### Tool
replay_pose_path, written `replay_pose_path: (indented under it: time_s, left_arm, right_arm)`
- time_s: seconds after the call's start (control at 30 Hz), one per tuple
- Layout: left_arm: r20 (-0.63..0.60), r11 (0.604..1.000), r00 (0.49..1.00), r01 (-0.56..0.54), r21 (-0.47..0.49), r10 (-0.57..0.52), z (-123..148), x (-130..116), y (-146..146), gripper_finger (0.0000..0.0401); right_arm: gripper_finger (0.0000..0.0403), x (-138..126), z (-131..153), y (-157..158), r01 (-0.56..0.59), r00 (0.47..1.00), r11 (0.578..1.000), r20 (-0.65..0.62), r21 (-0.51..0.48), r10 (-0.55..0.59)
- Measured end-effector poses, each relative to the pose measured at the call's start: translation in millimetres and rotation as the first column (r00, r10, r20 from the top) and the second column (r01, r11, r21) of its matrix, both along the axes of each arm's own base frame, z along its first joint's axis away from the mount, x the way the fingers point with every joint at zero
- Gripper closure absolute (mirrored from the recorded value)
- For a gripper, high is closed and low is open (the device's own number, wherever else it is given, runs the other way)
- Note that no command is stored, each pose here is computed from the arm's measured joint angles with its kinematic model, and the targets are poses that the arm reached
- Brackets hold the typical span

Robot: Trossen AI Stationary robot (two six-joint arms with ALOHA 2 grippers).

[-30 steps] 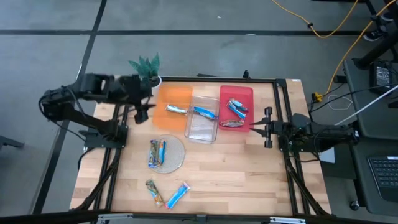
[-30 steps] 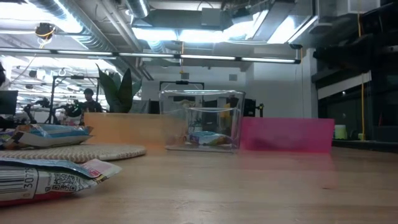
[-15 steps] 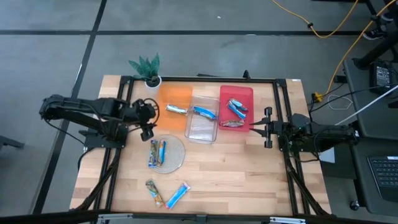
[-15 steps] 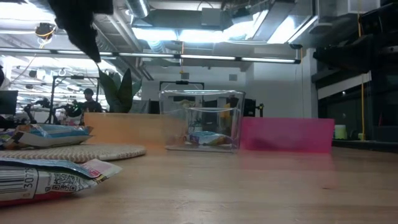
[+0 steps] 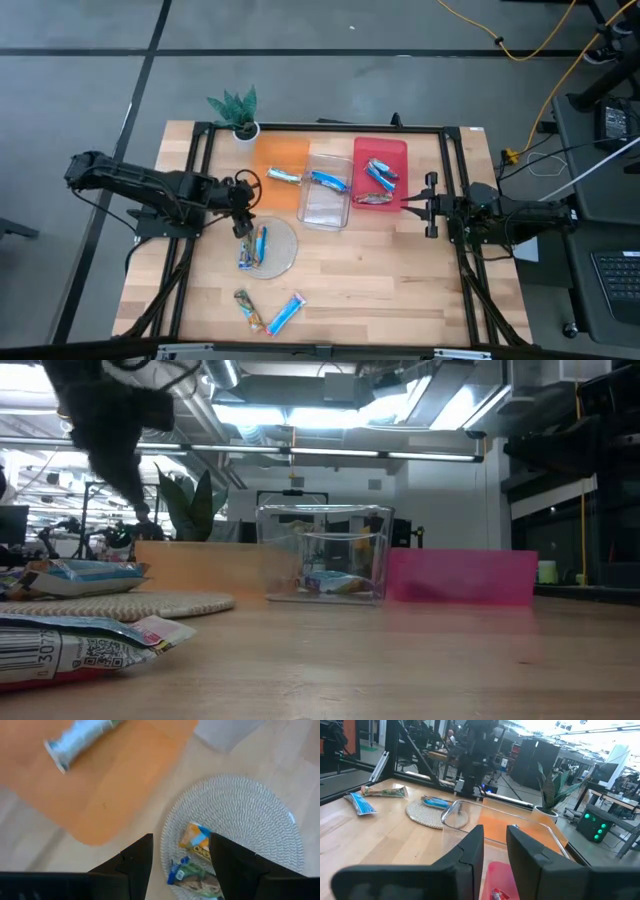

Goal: Pick and place Granola Bars by type
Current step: Put the blue granola bar into the transparent bin

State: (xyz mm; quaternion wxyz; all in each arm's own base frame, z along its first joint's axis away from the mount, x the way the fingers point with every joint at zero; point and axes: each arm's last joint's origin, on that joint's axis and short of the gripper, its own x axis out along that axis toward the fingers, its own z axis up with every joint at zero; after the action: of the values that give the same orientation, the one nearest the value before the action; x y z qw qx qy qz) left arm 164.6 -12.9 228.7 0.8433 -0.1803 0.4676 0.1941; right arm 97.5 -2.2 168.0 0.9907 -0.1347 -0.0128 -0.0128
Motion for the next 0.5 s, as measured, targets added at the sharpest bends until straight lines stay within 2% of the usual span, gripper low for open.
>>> replay_pose_path:
  time_s: [0.3, 0.5]
  left_arm:
    - [-0.044, 0.989, 0.993, -0.113, -0.096, 0.109, -28.9, -8.5, -14.1, 0.0219]
    - [-0.043, 0.989, 0.994, -0.108, -0.098, 0.104, -32.2, -12.5, -24.8, 0.0219]
  right_arm:
    - [0.0315, 0.0, 0.0, 0.0, 0.000, 1.000, 1.000, 0.000, 0.000, 0.000]
    - [0.0315, 0.0, 0.0, 0.0, 0.000, 1.000, 1.000, 0.000, 0.000, 0.000]
